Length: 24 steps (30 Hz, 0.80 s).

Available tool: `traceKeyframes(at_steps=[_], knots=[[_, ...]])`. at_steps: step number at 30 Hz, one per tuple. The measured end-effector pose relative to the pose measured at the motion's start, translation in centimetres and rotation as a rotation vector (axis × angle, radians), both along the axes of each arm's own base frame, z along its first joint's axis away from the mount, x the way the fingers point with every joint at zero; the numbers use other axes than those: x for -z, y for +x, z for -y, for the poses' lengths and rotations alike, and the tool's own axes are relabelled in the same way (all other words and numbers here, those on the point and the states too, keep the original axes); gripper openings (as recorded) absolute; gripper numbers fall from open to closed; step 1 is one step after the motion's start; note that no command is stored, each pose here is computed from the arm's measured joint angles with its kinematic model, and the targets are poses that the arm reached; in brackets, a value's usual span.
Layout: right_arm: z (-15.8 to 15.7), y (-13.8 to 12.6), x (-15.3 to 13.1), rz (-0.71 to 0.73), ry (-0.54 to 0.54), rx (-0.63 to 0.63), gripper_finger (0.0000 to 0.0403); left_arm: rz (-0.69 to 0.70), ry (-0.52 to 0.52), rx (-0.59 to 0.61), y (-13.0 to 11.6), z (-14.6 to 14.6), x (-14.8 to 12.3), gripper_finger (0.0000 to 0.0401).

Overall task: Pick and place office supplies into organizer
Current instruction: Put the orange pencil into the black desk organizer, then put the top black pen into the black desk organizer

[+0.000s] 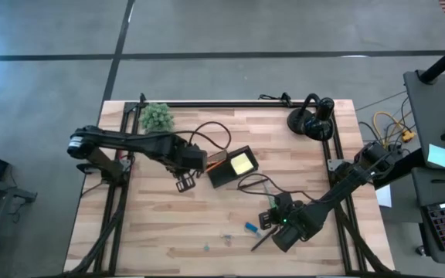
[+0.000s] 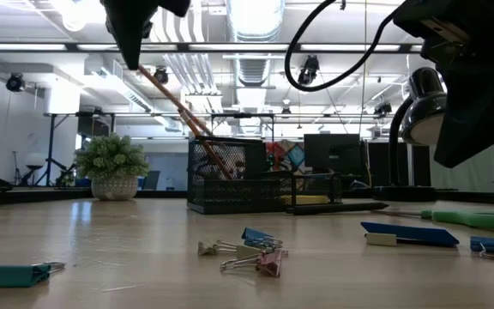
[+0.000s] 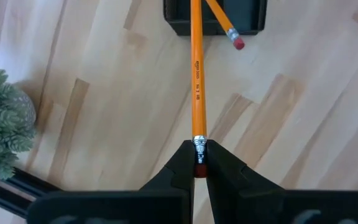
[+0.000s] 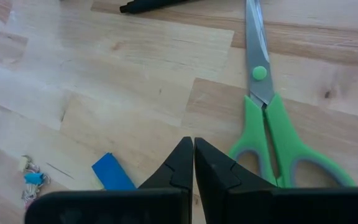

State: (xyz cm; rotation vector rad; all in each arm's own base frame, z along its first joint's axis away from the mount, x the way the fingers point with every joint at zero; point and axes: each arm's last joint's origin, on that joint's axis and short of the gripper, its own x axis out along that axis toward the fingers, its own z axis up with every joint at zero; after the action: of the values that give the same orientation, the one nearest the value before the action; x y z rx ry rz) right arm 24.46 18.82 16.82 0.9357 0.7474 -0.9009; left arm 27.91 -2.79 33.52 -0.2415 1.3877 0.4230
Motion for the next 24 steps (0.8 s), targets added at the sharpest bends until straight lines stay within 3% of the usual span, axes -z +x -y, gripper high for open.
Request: traceKeyframes(at_steps=[7, 13, 19, 24], knots=[[0.0, 0.0, 0.0, 0.002, 0.003, 0.004, 0.0009, -0.096, 0.015, 0.033, 2.2, -0.7, 2.5, 0.0005], [0.0, 0.0, 0.0, 0.005, 0.005, 0.006, 0.0009, -0.096, 0.025, 0.068, 3.2, -1.2, 3.3, 0.0047], [0.0, 0.0, 0.0, 0.009, 0.011, 0.020, 0.0009, 0.014, 0.085, 0.062, 3.5, -1.6, 2.0, 0.0080], [0.0, 0.0, 0.0, 0.005, 0.008, 0.020, 0.0009, 0.094, 0.220, 0.041, 2.9, -1.8, -0.1, 0.0096]])
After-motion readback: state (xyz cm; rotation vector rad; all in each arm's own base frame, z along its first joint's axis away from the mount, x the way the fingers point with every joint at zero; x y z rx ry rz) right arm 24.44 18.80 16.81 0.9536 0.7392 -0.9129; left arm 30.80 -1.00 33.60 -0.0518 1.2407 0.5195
